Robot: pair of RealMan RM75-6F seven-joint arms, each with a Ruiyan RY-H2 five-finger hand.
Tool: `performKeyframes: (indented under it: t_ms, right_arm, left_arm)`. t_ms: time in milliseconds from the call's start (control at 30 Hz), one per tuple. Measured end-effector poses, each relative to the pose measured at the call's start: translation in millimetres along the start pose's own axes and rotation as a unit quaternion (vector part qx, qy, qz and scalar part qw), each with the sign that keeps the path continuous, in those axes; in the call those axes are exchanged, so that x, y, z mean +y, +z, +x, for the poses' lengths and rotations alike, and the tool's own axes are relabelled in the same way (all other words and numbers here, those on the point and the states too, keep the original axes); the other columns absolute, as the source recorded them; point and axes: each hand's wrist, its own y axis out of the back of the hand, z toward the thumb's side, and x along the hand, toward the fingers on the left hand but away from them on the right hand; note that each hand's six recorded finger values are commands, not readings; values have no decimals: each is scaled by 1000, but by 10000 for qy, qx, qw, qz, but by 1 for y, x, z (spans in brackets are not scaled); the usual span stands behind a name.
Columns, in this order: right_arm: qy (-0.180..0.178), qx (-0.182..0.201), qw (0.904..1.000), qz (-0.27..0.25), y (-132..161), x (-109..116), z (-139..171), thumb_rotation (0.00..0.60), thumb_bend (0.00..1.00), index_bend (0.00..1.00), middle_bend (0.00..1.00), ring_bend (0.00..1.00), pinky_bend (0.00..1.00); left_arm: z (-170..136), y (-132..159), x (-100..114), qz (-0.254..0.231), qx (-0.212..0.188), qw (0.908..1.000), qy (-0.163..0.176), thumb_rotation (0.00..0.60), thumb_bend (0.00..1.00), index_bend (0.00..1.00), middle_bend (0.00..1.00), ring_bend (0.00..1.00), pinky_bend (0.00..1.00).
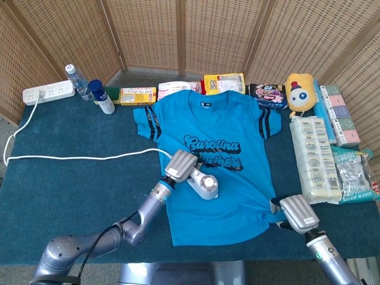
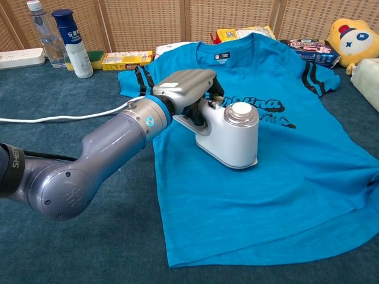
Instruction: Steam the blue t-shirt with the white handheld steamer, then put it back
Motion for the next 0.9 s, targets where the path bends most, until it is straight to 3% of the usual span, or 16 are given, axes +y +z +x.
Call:
performKeyframes:
  t_ms: [600, 900]
  right_arm:
    - [70, 207, 9998, -46, 16, -2, 2, 600, 476, 676, 622, 618, 727]
    - [61, 196, 9998, -64, 15, -1, 3, 600, 476, 676, 623, 618, 727]
  left_arm:
    - [13, -78, 28, 514, 1026, 9928, 333, 600, 377, 761, 732, 657, 766]
    - [14, -62, 19, 500, 897, 9943, 296, 600, 376, 760, 732, 657, 767]
